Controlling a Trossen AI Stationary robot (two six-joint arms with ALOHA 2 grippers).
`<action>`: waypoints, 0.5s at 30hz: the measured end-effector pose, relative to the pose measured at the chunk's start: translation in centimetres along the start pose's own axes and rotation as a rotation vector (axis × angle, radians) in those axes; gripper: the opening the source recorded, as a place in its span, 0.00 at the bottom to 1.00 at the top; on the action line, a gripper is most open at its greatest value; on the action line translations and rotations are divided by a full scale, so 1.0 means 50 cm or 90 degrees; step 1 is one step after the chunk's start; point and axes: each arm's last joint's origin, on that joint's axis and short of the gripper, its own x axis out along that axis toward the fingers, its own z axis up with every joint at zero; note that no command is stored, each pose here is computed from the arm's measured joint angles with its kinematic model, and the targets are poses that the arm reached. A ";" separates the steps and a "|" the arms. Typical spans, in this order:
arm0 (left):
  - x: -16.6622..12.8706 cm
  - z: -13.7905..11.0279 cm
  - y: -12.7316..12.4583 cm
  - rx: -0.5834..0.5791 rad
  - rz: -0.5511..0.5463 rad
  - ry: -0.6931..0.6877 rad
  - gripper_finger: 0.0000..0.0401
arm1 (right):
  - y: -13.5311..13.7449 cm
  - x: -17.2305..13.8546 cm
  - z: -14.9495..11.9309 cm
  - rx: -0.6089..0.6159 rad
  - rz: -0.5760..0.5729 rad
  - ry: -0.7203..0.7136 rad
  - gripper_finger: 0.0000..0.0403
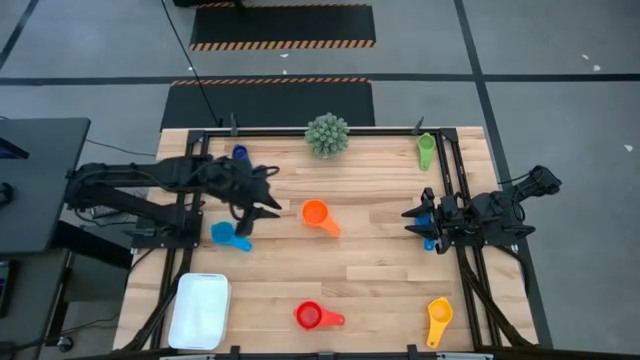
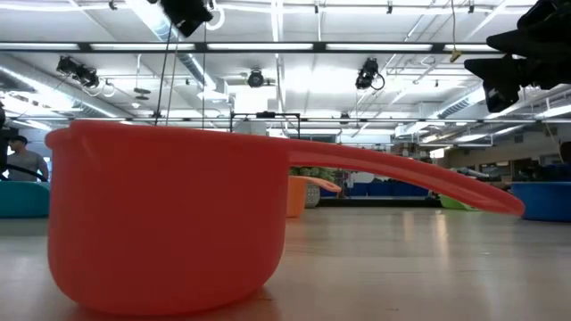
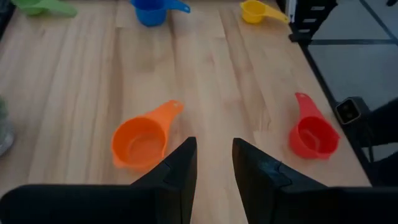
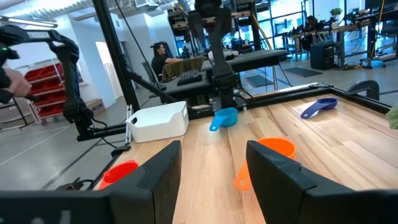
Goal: Nest measuring cups in basket
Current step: Adjust the orange measuring cup
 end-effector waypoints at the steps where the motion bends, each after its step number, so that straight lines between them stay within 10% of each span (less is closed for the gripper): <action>1: 0.007 0.009 -0.002 0.002 -0.004 0.004 0.27 | 0.000 0.000 0.000 0.000 0.000 0.000 0.47; 15: 0.053 0.068 0.000 -0.079 0.027 0.012 0.10 | 0.003 -0.001 0.021 0.138 0.017 -0.064 0.47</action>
